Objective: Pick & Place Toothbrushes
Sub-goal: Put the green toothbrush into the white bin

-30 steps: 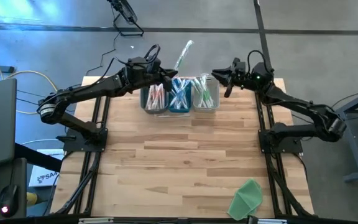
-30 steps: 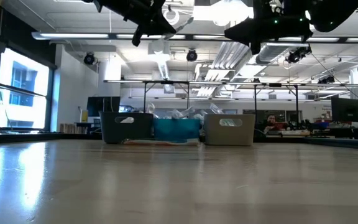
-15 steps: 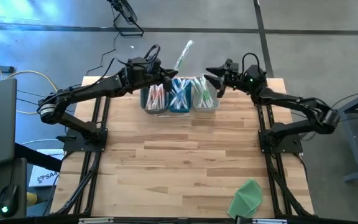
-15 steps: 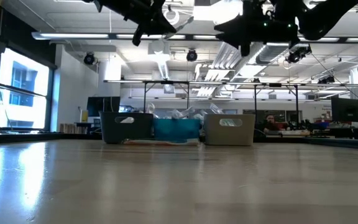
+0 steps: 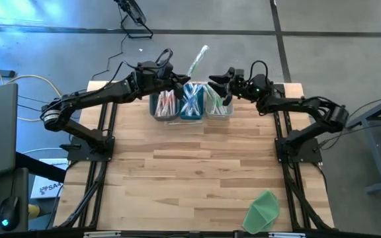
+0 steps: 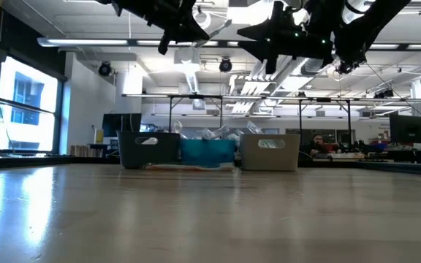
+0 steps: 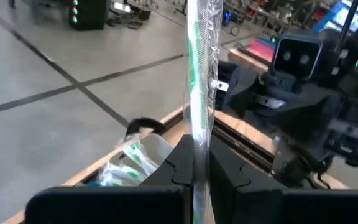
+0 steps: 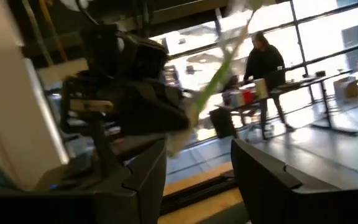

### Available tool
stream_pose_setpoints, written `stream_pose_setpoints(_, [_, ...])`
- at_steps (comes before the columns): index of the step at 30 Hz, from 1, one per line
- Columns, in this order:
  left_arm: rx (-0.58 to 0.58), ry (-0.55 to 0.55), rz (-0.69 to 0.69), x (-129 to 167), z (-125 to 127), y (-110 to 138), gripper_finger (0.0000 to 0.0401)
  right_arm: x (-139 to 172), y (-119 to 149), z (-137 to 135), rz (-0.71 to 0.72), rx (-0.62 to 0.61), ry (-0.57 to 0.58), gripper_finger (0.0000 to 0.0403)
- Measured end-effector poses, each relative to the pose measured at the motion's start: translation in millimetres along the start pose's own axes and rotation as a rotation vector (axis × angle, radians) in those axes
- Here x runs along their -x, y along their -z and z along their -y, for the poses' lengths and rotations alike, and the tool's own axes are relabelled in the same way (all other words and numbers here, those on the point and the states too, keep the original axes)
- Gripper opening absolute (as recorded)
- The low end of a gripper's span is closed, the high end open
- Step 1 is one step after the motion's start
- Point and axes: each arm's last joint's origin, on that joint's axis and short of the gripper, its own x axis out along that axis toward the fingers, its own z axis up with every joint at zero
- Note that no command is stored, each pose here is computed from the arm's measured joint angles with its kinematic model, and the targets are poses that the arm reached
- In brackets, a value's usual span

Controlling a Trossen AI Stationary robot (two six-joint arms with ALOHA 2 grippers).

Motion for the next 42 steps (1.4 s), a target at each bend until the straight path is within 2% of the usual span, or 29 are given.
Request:
stream_pose_setpoints(3, [-0.005, 0.023, -0.030, -6, 3, 7, 0.0012, -10, 1, 2, -0.019, -0.046, -0.057, 0.0172])
stream_pose_setpoints(9, [-0.018, 0.057, -0.075, -18, 13, 21, 0.0012, -28, 0, 8, -0.025, -0.114, -0.085, 0.0172])
stream_pose_setpoints(17, [-0.016, 0.088, -0.057, -21, 17, 22, 0.0012, -38, -1, 1, -0.036, -0.085, -0.155, 0.0168])
stream_pose_setpoints(20, [-0.016, 0.092, -0.058, -21, 17, 22, 0.0012, -39, 0, -1, -0.036, -0.057, -0.159, 0.0142])
stream_pose_setpoints(26, [-0.016, 0.092, -0.058, -21, 17, 22, 0.0012, -39, 0, -2, -0.025, -0.057, -0.137, 0.0054])
stream_pose_setpoints(29, [-0.028, 0.093, -0.062, -21, 17, 22, 0.0012, -39, 0, -2, -0.021, -0.045, -0.141, 0.0023])
stream_pose_setpoints(38, [-0.043, 0.089, -0.063, -21, 17, 23, 0.0013, -39, 0, -1, -0.017, -0.039, -0.127, 0.0015])
stream_pose_setpoints(42, [-0.047, 0.080, -0.062, -21, 16, 23, 0.0052, -39, -1, -1, -0.015, -0.032, -0.124, 0.0014])
